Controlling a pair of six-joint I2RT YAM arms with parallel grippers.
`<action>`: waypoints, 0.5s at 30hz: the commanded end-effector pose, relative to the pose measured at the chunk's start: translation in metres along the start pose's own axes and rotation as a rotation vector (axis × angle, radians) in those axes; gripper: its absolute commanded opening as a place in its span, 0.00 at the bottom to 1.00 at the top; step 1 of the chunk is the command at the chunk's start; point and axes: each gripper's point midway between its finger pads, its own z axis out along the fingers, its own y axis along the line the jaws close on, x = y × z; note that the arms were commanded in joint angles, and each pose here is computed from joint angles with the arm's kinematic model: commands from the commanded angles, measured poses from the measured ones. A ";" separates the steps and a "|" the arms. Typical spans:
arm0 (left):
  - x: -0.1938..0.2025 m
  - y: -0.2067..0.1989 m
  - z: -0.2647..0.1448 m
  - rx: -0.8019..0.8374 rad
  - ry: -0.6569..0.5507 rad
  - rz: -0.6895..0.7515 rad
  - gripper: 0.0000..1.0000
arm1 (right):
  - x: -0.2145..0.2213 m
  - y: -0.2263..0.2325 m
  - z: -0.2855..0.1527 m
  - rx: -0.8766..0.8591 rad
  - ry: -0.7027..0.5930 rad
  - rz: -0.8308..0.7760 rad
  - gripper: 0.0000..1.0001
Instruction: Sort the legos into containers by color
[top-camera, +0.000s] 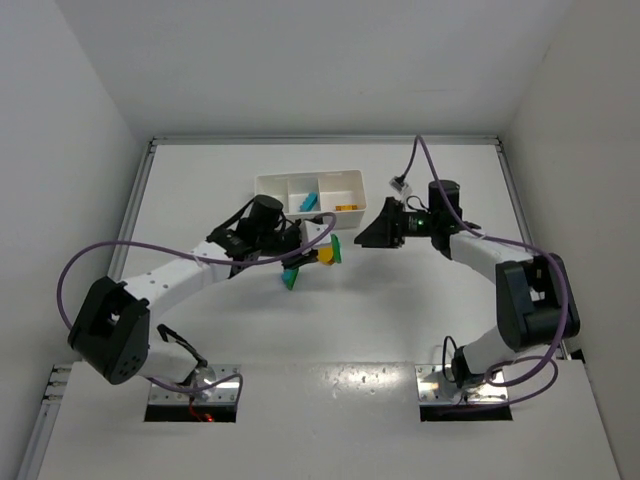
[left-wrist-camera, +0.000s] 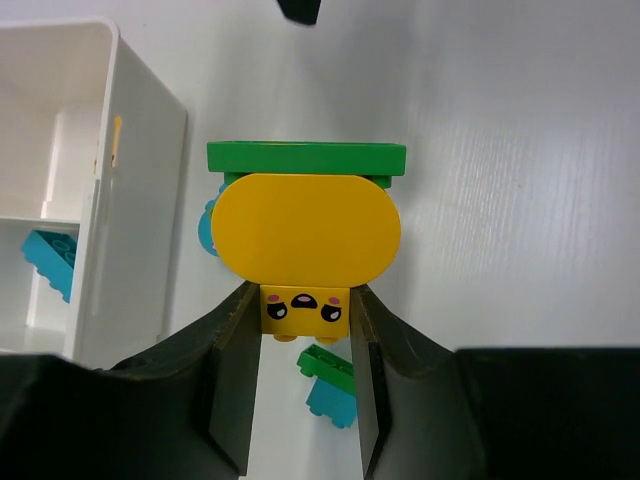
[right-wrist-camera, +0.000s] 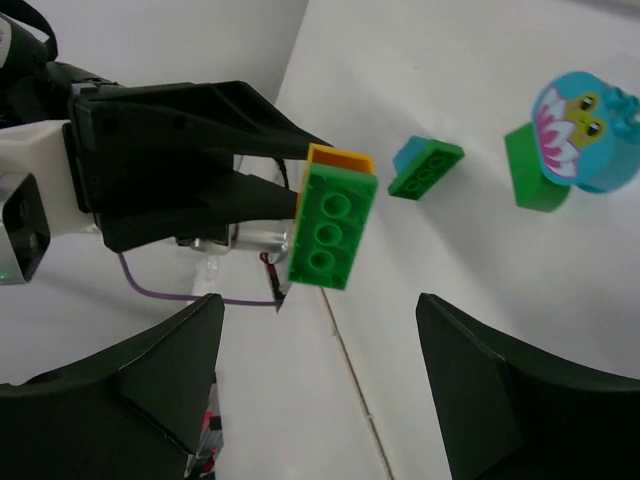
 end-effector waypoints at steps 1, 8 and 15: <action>-0.025 0.009 -0.008 -0.063 -0.063 0.008 0.09 | -0.019 0.032 0.013 -0.103 0.023 -0.088 0.79; -0.043 0.010 -0.013 -0.081 -0.104 0.033 0.09 | -0.009 0.032 0.034 -0.116 0.089 -0.106 0.79; -0.054 0.006 -0.015 -0.080 -0.130 0.055 0.09 | -0.012 0.027 0.047 -0.097 0.103 -0.110 0.79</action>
